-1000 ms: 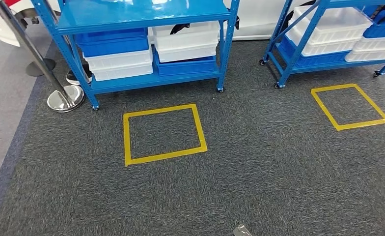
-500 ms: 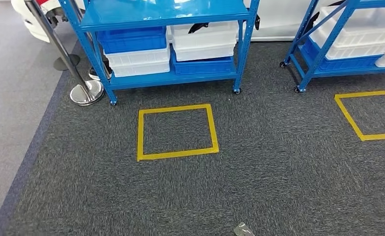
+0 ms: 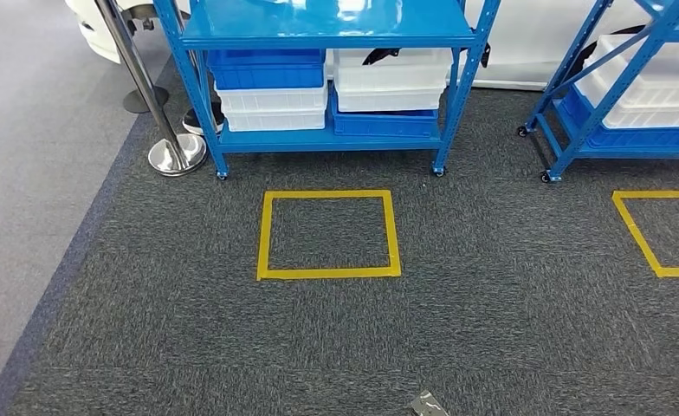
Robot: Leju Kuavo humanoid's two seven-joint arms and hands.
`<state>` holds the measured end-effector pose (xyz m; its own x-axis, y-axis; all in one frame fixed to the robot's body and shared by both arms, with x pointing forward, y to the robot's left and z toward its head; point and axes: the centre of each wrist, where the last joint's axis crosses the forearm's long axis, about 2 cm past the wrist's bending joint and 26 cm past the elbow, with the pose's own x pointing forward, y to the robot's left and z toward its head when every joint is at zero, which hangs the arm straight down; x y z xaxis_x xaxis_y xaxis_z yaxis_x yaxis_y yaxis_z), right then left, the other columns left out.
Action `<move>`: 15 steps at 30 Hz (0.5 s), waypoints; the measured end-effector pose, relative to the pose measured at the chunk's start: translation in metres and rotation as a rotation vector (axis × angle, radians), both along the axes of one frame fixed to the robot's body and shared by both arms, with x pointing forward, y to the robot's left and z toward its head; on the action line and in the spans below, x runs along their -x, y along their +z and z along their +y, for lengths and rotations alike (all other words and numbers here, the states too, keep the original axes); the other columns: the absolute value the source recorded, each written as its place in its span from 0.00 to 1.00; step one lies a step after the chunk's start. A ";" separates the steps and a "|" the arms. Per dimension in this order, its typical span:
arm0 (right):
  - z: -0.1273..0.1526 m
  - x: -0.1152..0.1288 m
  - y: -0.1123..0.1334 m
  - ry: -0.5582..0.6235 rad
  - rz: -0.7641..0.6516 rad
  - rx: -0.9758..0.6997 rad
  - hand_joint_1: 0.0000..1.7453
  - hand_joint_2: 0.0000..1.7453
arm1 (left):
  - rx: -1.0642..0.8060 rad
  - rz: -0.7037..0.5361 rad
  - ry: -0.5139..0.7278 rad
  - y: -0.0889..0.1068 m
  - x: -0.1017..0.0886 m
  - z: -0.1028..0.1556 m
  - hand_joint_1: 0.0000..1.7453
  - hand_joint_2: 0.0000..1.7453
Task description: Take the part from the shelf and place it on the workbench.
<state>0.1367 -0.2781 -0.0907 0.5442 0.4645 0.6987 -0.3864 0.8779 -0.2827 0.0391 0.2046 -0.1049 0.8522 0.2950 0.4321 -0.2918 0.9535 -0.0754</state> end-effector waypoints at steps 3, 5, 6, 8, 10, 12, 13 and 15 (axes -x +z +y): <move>-0.001 0.003 -0.001 -0.001 0.008 0.001 0.00 0.00 | 0.000 -0.003 -0.007 0.000 0.001 -0.001 0.00 0.00; -0.002 0.006 -0.002 -0.002 0.014 0.003 0.00 0.00 | 0.001 -0.001 -0.009 0.000 0.003 -0.002 0.00 0.00; -0.003 0.007 -0.002 -0.005 0.016 0.005 0.00 0.00 | 0.002 0.000 -0.010 0.000 0.003 -0.002 0.00 0.00; -0.005 0.010 -0.003 -0.011 0.022 0.006 0.00 0.00 | 0.004 0.000 -0.010 0.000 0.004 -0.003 0.00 0.00; -0.005 0.013 -0.004 -0.019 0.028 0.004 0.00 0.00 | 0.005 -0.002 -0.014 0.000 0.003 -0.003 0.00 0.00; -0.005 0.015 -0.005 -0.024 0.030 0.004 0.00 0.00 | 0.006 -0.006 -0.017 0.000 0.001 -0.003 0.00 0.00; -0.006 0.016 -0.005 -0.026 0.032 0.005 0.00 0.00 | 0.007 -0.009 -0.017 0.000 0.000 -0.003 0.00 0.00; -0.007 0.017 -0.005 -0.030 0.031 0.006 0.00 0.00 | 0.009 -0.012 -0.018 0.001 -0.001 -0.003 0.00 0.00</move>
<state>0.1196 -0.2848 -0.0958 0.5793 0.4519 0.6783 -0.3688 0.8875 -0.2762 0.0399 0.2019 -0.1043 0.8522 0.2835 0.4397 -0.2733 0.9579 -0.0879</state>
